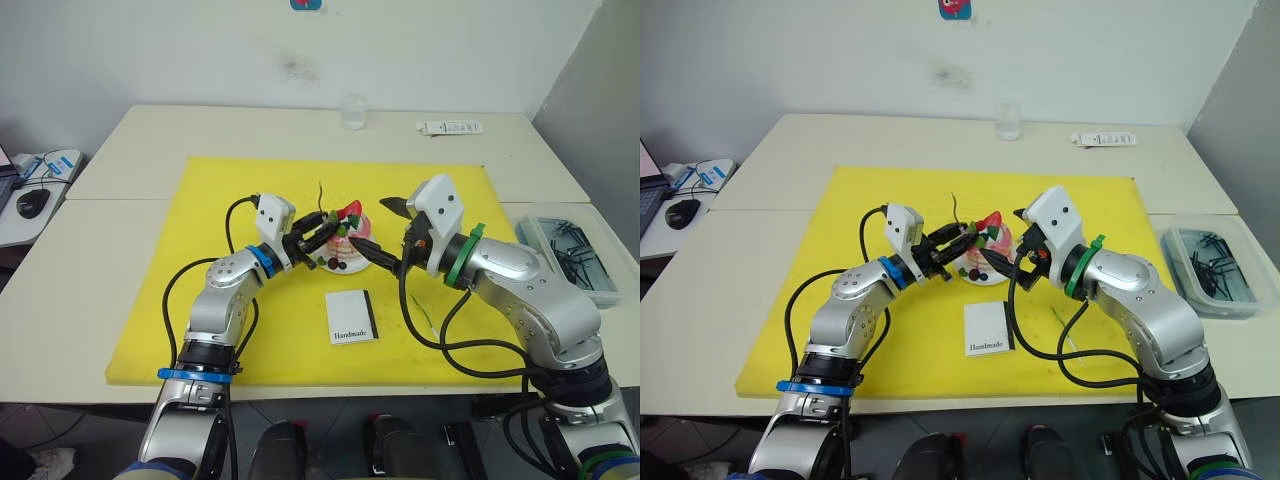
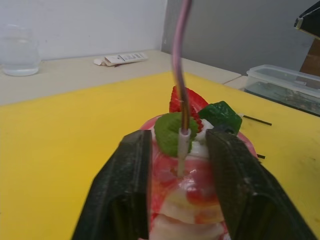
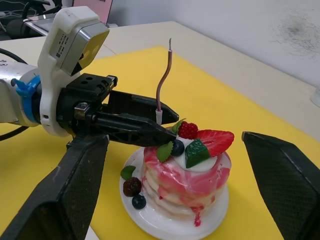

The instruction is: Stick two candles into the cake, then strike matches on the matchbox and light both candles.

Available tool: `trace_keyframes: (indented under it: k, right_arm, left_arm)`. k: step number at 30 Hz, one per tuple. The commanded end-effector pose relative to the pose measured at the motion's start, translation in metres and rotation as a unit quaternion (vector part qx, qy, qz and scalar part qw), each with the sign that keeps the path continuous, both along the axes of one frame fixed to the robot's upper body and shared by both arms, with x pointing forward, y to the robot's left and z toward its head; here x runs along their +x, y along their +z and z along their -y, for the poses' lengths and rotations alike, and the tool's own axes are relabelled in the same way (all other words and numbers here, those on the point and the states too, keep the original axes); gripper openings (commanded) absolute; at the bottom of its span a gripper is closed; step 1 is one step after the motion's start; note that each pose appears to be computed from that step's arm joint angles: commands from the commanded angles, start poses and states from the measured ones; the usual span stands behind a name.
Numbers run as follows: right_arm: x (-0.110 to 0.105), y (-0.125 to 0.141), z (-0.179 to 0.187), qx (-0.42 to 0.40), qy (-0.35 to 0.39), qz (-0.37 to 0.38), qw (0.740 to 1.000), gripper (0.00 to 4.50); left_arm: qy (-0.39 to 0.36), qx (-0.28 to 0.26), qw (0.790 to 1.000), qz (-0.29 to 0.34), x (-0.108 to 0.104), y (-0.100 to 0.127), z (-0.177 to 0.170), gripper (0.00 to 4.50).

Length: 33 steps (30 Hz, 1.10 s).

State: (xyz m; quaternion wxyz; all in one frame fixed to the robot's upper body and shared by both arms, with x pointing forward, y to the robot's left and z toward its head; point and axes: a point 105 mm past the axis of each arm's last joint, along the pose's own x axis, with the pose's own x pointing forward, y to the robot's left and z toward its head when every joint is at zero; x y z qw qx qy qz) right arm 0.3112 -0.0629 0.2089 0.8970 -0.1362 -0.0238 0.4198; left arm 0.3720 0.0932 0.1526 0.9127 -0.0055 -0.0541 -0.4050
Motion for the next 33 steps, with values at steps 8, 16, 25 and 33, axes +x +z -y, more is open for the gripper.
trace_keyframes:
  k: [8,16,25,33]
  right_arm:
    - [-0.001,0.012,0.001,0.001,0.005,0.028,1.0,4.5]
    - [0.001,0.011,0.003,0.0,0.003,0.026,1.0,4.5]
    - [-0.009,-0.003,0.028,-0.029,0.002,-0.002,1.0,4.5]
    - [-0.028,-0.029,0.059,-0.053,-0.011,-0.053,0.997,4.5]
  left_arm:
    - [0.006,-0.005,0.999,0.032,-0.006,0.022,-0.005,4.47]
    - [0.018,-0.01,0.999,0.036,-0.011,0.03,-0.014,4.47]
    - [-0.012,0.033,0.999,0.014,-0.053,0.026,-0.029,4.47]
    - [-0.093,0.072,0.993,-0.027,-0.117,0.009,-0.02,4.47]
